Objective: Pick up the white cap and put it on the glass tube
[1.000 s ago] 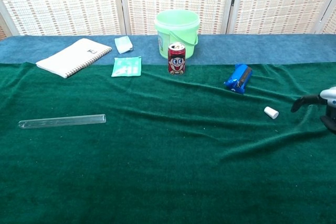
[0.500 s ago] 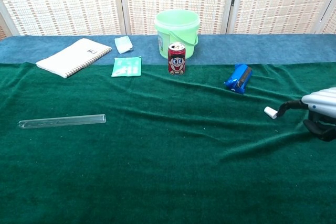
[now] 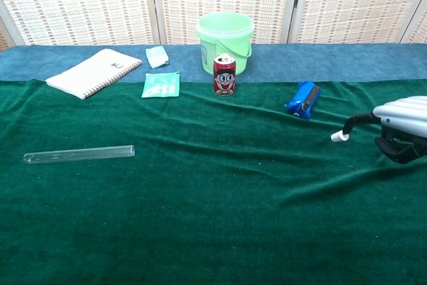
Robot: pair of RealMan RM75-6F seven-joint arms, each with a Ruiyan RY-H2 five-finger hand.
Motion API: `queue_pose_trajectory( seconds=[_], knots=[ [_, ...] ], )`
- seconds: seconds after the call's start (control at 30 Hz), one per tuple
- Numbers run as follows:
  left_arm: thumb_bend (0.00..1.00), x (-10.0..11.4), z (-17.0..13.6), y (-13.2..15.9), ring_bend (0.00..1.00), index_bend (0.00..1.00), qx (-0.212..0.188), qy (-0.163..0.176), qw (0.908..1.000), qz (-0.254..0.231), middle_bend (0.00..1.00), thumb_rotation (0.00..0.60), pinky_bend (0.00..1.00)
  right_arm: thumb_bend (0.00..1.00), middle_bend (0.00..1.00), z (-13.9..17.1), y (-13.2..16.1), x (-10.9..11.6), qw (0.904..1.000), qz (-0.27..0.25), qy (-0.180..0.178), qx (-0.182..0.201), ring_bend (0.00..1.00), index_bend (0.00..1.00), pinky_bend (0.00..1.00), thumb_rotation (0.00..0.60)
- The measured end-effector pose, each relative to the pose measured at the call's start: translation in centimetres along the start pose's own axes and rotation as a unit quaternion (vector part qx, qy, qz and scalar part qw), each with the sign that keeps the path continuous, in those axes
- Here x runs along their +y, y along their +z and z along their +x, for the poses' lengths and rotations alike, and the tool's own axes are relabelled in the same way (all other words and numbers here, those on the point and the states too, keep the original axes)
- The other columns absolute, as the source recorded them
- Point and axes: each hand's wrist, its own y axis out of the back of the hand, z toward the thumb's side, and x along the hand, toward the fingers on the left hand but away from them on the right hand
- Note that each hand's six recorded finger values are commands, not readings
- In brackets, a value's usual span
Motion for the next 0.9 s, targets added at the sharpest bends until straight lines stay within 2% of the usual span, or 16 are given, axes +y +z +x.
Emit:
queue_pose_trajectory(
  seconds=[0.63,0.9],
  knots=[
    [0.44,-0.3,0.0,-0.4,0.2,0.37,0.004,-0.004,1.0,0.002,0.22,0.6,0.0,0.86,0.94,-1.4,0.3,0.8,1.0,0.007,0.002,-0.003,1.0,0.19,1.0,0.6],
    [0.44,-0.2,0.0,-0.5,0.2,0.37,0.005,-0.002,1.0,0.001,0.22,0.6,0.0,0.86,0.94,-0.5,0.5,2.4,0.9995,-0.003,-0.032,0.0,1.0,0.19,1.0,0.6]
  ],
)
